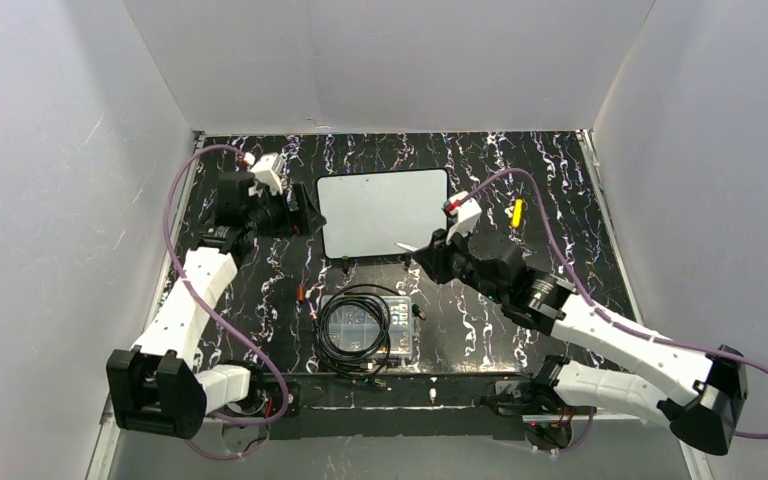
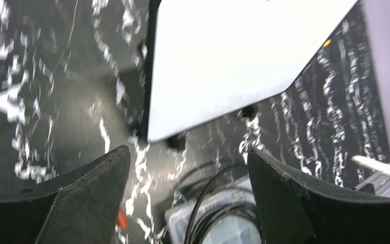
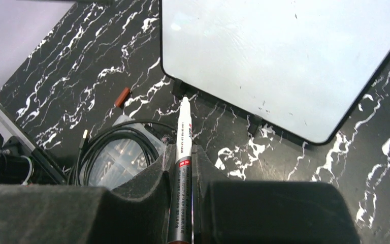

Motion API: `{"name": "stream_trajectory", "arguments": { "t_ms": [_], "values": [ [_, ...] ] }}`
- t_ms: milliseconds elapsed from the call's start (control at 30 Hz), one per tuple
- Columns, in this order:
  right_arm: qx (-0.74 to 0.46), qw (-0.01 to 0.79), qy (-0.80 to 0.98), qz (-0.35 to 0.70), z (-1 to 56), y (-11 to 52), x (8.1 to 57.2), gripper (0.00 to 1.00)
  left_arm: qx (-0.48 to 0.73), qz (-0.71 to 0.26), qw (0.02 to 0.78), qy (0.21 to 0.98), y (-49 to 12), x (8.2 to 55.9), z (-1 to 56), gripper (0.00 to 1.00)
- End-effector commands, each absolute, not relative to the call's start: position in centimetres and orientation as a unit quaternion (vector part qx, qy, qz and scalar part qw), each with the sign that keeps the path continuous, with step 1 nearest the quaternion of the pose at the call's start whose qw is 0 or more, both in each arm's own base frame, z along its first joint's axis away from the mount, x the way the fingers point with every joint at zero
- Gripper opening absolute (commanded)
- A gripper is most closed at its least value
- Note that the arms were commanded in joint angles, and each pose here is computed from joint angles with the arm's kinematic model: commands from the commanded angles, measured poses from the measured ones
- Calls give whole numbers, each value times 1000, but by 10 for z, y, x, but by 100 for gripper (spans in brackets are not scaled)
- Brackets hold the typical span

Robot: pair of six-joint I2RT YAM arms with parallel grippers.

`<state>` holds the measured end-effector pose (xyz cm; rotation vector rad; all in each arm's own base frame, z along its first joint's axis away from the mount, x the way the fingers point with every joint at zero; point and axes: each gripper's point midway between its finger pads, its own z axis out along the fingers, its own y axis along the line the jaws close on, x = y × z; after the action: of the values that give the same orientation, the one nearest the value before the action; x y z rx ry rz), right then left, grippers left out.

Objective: Write a sentence on the whiteboard
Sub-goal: Move the whiteboard to the center of the board.

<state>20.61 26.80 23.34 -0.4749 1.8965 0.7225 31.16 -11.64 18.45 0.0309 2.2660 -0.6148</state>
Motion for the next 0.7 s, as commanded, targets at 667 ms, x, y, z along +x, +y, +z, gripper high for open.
{"name": "stream_trajectory", "arguments": {
  "t_ms": [667],
  "values": [
    [-105, 567, 753, 316, 258, 302, 255, 1, -38, -256, 409, 875, -134, 310, 166, 71]
  ]
}}
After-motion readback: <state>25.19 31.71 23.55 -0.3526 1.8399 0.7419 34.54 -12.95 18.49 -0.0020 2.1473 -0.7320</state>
